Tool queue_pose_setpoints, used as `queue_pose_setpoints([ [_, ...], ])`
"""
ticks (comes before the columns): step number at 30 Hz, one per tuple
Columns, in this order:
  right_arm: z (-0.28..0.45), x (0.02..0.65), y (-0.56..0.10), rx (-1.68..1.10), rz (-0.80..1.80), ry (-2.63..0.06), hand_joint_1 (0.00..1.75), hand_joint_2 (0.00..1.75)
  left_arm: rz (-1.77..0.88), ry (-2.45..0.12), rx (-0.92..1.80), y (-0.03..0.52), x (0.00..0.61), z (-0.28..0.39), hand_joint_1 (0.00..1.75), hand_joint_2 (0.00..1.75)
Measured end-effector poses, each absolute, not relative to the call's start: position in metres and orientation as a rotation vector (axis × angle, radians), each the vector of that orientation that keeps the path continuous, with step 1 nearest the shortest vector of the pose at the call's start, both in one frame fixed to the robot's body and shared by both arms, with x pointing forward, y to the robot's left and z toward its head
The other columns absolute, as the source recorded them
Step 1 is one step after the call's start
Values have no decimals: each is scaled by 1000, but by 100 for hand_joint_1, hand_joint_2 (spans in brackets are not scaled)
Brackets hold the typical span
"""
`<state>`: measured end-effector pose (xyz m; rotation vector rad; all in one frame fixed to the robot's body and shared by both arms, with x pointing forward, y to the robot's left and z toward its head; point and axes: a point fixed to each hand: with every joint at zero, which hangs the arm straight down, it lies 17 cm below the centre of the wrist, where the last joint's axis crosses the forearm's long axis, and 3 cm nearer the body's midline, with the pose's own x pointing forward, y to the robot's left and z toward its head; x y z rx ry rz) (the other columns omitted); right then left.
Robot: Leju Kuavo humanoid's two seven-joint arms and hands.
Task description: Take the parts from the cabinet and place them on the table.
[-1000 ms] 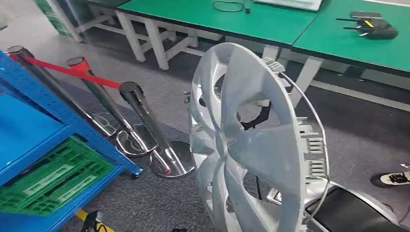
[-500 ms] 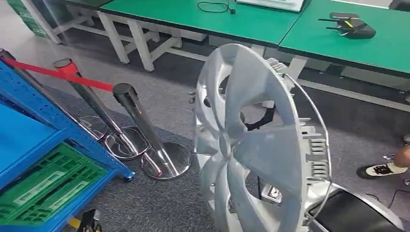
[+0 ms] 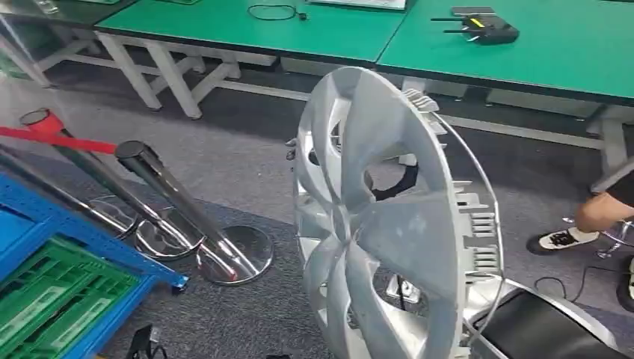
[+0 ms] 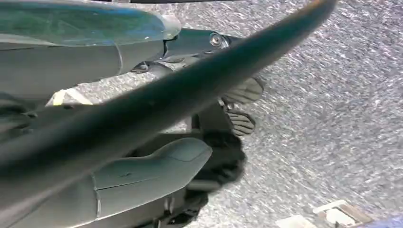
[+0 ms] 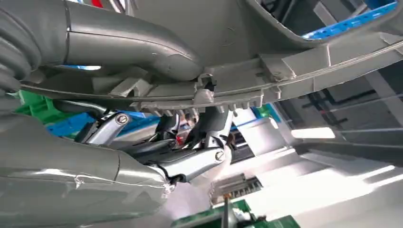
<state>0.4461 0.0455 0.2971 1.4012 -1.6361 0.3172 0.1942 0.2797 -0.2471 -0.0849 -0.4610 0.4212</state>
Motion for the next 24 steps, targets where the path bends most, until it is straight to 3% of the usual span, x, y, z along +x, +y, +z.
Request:
queue_pose_setpoints([
  [24, 297, 449, 43, 1387, 305, -1649, 175, 175, 419, -466, -81, 280, 198, -246, 0, 175],
])
